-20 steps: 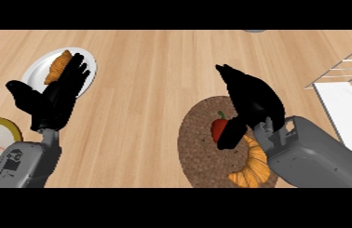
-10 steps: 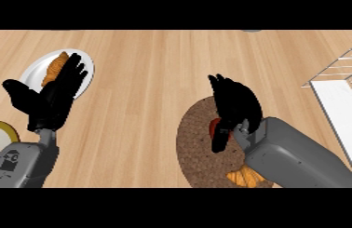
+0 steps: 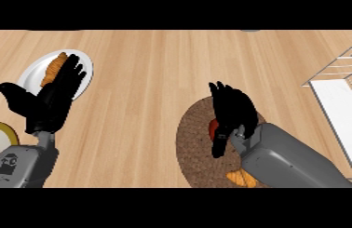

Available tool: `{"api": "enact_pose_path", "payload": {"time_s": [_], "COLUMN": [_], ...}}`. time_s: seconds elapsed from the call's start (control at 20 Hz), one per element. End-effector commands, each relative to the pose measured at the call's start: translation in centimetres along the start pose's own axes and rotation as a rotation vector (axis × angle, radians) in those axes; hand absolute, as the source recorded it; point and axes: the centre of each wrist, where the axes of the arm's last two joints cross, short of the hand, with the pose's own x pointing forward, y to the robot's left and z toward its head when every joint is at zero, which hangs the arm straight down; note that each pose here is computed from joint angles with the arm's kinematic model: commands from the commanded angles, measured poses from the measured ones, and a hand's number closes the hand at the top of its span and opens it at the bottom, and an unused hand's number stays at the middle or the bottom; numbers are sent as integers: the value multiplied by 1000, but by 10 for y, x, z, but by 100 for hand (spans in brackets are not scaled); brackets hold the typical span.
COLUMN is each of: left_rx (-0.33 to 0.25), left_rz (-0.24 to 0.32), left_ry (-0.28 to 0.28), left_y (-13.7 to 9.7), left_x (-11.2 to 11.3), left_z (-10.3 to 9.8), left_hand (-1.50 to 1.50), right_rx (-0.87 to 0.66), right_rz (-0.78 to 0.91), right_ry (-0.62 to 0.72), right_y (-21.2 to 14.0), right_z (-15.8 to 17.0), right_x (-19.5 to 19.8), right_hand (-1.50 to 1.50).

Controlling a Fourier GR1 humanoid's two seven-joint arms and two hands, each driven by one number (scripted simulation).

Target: Pick the bell pepper from the placemat and place it in the tiered shelf

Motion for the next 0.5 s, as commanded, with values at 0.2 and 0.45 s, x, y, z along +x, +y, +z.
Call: {"api": "enact_pose_path", "payload": {"time_s": [0.2, 0.45], "left_rx": [-7, 10], "left_rz": [-4, 5], "left_ry": [-6, 5], "left_y": [1, 11], "left_x": [-1, 3], "left_z": [5, 3], "left_hand": [0, 0], "right_rx": [26, 14], "right_rz": [40, 16], "right_ry": [161, 160], "right_y": [30, 31], "right_z": [1, 0], "right_x": [2, 4], "right_hand": [-150, -150]}}
